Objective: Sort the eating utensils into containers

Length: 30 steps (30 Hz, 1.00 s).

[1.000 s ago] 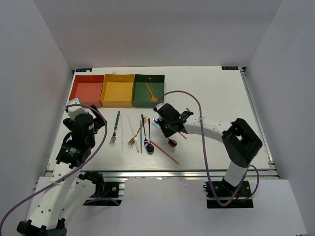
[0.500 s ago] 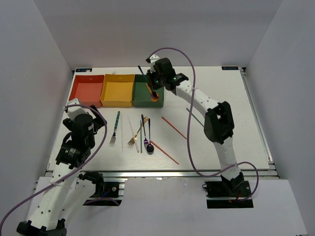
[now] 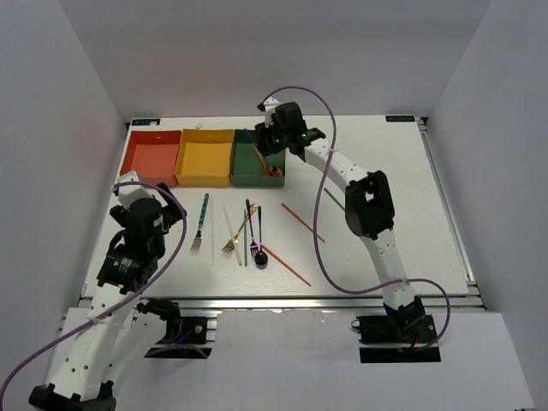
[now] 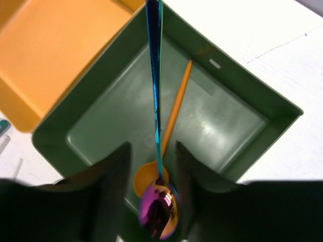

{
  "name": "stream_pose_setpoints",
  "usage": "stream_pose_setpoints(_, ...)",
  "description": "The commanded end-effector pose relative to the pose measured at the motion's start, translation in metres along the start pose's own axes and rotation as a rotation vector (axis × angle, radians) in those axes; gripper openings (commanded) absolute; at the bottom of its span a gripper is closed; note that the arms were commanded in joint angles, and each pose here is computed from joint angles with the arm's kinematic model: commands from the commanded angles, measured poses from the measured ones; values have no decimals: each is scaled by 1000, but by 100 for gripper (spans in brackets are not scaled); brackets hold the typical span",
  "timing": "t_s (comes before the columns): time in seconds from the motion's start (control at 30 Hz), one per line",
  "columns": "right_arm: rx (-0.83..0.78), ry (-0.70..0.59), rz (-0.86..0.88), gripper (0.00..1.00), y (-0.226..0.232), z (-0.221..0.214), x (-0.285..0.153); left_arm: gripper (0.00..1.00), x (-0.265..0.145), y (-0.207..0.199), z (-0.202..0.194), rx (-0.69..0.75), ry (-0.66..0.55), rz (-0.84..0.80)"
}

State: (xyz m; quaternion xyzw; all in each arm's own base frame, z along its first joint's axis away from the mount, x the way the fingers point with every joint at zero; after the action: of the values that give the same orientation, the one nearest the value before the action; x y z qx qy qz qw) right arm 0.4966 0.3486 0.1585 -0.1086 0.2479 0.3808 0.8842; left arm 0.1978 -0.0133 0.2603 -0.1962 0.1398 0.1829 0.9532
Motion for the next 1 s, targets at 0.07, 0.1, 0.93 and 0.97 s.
stream_pose_setpoints(0.07, -50, -154, -66, 62, -8, 59, -32, 98, 1, -3, 0, 2, 1, -20)
stream_pose_setpoints(0.1, -47, -159, -87, 64, -10, 63, -37, 98, 1, -3, 0, 5, 2, -19)
stream_pose_setpoints(0.93, 298, 181, -428, 57, 173, -88, -142, 98, -1, 0, 1, -3, -11, -7)
stream_pose_setpoints(0.97, 295, 198, -423, 55, 176, -93, -136, 98, -1, 0, 2, -3, -11, -6)
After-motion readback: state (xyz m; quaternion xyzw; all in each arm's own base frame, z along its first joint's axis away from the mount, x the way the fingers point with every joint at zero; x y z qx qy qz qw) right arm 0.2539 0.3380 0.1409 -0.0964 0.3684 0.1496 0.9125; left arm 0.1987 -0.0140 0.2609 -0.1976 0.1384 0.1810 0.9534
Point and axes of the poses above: each gripper's point midway between its finger pads, its own x axis out along the fingers, its own y axis along the line the jaws close on, z = x × y, the point moved 6 cm from there along -x, back along the fingers, and after that the axes turned 7 degrees about -x, right-handed, at the moved point
